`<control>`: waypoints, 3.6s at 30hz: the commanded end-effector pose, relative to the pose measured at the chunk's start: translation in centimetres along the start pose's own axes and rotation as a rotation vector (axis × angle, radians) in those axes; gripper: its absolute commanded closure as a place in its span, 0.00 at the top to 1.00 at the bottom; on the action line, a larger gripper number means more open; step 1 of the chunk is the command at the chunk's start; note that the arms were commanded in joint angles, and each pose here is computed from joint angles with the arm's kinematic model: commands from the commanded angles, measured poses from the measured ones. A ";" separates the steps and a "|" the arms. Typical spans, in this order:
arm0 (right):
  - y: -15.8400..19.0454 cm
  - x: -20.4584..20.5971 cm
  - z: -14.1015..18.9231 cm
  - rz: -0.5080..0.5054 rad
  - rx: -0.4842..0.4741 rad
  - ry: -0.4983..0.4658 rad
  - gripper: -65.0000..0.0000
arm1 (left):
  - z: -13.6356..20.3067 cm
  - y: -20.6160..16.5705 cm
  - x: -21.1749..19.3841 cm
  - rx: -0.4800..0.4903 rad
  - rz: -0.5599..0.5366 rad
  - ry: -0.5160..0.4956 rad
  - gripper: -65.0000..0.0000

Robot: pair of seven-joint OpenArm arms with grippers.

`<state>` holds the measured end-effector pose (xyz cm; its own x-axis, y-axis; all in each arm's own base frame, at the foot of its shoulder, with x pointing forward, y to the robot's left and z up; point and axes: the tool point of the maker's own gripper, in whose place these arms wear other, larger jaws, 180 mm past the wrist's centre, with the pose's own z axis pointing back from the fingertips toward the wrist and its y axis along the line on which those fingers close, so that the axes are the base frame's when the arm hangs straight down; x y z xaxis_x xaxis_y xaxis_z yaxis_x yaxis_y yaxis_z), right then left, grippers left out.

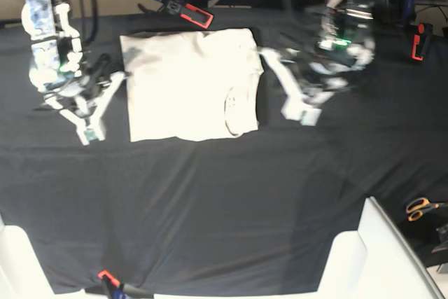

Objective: Fold the T-shirt properly
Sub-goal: 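Press the shirt edge flat with the left gripper, then withdraw, then lower the left gripper and grasp the shirt's collar edge, then drag the grasped collar edge across the shirt with the left gripper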

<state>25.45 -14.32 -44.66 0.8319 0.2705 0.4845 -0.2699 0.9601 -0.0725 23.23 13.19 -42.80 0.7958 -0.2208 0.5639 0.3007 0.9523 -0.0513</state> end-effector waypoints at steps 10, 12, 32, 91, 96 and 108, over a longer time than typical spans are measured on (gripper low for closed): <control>4.3 -3.2 -3.0 -0.056 0.117 0.109 0.00 | 4.1 11.5 -0.5 0.253 0.060 0.024 0.00; 4.1 -4.3 -3.5 -0.060 0.116 0.140 0.00 | 4.1 11.5 -0.8 0.250 0.063 0.029 0.00; -11.3 -1.8 2.1 -0.298 -0.277 0.012 0.02 | 2.0 5.3 -2.9 0.099 0.096 0.065 0.49; -13.2 -3.5 2.9 -0.355 -0.323 0.022 0.60 | -8.4 -11.2 -0.9 -0.535 0.381 0.142 0.00; -13.2 -3.5 2.9 -0.355 -0.323 0.022 0.60 | -8.2 -9.6 1.9 -0.525 0.257 0.161 0.00; -13.1 -3.5 2.8 -0.357 -0.321 0.022 0.60 | -7.7 -8.9 5.2 -0.491 -0.168 0.322 0.00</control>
<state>23.72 -27.41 -44.00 0.8749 -0.0982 0.4742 0.1934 0.9686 -0.1561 27.46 2.07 -46.91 0.8259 -0.4844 0.2884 0.5637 0.7157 -0.4123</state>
